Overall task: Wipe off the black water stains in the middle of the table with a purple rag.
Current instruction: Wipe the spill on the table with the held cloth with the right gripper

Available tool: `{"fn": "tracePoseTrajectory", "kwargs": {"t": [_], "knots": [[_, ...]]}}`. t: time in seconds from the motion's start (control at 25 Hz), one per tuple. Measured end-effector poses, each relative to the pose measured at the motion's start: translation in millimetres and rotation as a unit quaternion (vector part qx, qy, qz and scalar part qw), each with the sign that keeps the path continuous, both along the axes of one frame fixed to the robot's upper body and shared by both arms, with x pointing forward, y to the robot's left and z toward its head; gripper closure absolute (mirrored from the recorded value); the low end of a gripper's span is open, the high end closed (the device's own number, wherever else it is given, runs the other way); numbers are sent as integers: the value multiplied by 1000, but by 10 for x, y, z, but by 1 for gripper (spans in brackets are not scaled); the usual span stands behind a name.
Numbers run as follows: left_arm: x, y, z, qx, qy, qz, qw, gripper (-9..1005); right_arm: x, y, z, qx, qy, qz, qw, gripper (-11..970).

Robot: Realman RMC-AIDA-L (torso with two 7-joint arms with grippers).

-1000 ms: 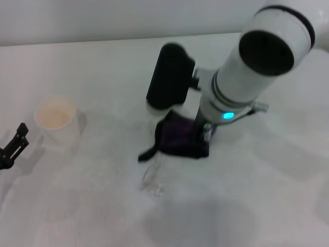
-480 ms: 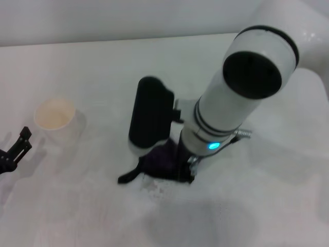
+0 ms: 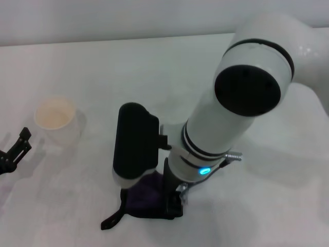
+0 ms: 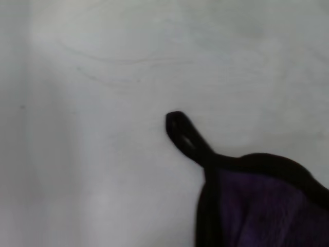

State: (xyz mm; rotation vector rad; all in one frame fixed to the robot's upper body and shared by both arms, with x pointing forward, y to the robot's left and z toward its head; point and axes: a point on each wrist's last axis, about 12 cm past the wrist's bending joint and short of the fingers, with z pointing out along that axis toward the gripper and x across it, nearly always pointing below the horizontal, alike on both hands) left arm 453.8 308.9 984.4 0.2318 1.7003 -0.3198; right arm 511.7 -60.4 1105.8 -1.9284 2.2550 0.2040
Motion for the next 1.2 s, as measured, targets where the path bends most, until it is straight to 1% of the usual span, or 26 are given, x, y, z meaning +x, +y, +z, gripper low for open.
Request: {"fn": "tracePoseTrajectory", "kwargs": {"t": [0.08, 0.24, 0.52, 0.64, 0.72, 0.8, 1.0, 1.2], "knots": [[1, 1, 0, 0, 0, 0, 1000, 121, 91, -25, 20, 0, -12, -13, 1000, 883], [0, 7, -2, 1, 1, 1, 1000, 121, 369, -153, 53, -13, -60, -50, 997, 883], [-11, 33, -16, 3, 6, 7, 1000, 122, 950, -458, 126, -25, -126, -136, 982, 883], [-10, 40, -15, 4, 7, 8, 1000, 121, 1086, -549, 121, -30, -140, -157, 977, 883], [-9, 42, -14, 4, 7, 8, 1000, 120, 1086, -552, 106, -30, -138, -157, 977, 883], [-11, 44, -16, 4, 7, 9, 1000, 120, 1004, -477, 86, -26, -126, -141, 982, 883], [-2, 44, -19, 5, 9, 9, 1000, 121, 616, -166, 22, -10, -75, -71, 995, 883], [14, 38, -16, 6, 9, 8, 1000, 120, 257, 47, 4, 6, -30, -16, 999, 882]]}}
